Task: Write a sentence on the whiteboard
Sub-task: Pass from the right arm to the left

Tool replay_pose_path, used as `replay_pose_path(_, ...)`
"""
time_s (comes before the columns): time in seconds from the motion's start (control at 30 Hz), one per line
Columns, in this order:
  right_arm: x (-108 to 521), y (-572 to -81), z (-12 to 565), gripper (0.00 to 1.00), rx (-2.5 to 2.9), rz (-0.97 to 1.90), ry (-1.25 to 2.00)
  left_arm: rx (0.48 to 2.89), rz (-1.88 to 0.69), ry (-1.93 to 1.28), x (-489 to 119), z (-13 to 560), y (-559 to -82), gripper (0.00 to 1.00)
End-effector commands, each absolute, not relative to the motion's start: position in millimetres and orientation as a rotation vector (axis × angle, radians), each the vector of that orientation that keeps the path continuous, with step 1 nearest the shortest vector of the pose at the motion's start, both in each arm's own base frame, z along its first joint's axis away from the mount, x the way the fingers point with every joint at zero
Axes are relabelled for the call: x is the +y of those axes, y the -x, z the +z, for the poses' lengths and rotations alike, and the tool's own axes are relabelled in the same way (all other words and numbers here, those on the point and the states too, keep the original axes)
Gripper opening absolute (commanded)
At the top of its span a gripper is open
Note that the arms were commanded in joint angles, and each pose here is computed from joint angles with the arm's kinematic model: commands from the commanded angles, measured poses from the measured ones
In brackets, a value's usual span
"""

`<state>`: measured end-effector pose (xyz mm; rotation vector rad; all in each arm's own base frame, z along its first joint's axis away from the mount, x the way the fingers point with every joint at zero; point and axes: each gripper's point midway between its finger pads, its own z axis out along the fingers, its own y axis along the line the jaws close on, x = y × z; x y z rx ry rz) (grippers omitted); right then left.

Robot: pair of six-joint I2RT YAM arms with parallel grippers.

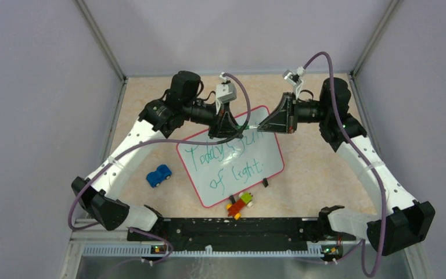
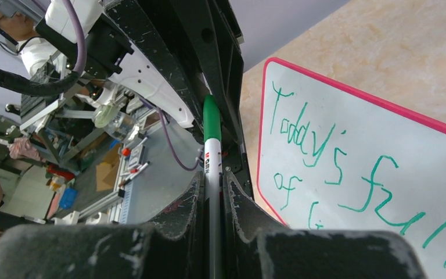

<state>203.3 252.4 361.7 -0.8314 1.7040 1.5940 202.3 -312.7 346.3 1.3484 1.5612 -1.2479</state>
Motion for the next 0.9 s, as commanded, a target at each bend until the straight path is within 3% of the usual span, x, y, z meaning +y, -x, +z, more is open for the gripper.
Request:
replay_pose_path(0.0, 269, -193, 364, 0.0, 1.669, 1.615, 0.919, 1.401, -1.27, -1.383, -336, 374, -203, 0.0)
replay_pose_path(0.27, 272, -189, 363, 0.0, 1.674, 1.623, 0.938, 1.378, -1.283, -1.398, -344, 377, -203, 0.0)
replay_pose_path(0.53, 259, -199, 365, 0.0, 1.678, 1.552, 0.897, 1.406, -1.083, -1.446, -317, 364, -206, 0.35)
replay_pose_path(0.63, 257, -200, 365, 0.0, 1.678, 1.526, 0.892, 1.424, -1.027, -1.457, -308, 357, -205, 0.4)
replay_pose_path(0.77, 257, -202, 364, 0.0, 1.684, 1.524, 0.884, 1.437, -1.003, -1.474, -304, 350, -205, 0.41)
replay_pose_path(0.87, 257, -203, 366, 0.0, 1.68, 1.522, 0.886, 1.437, -0.965, -1.482, -302, 348, -209, 0.36)
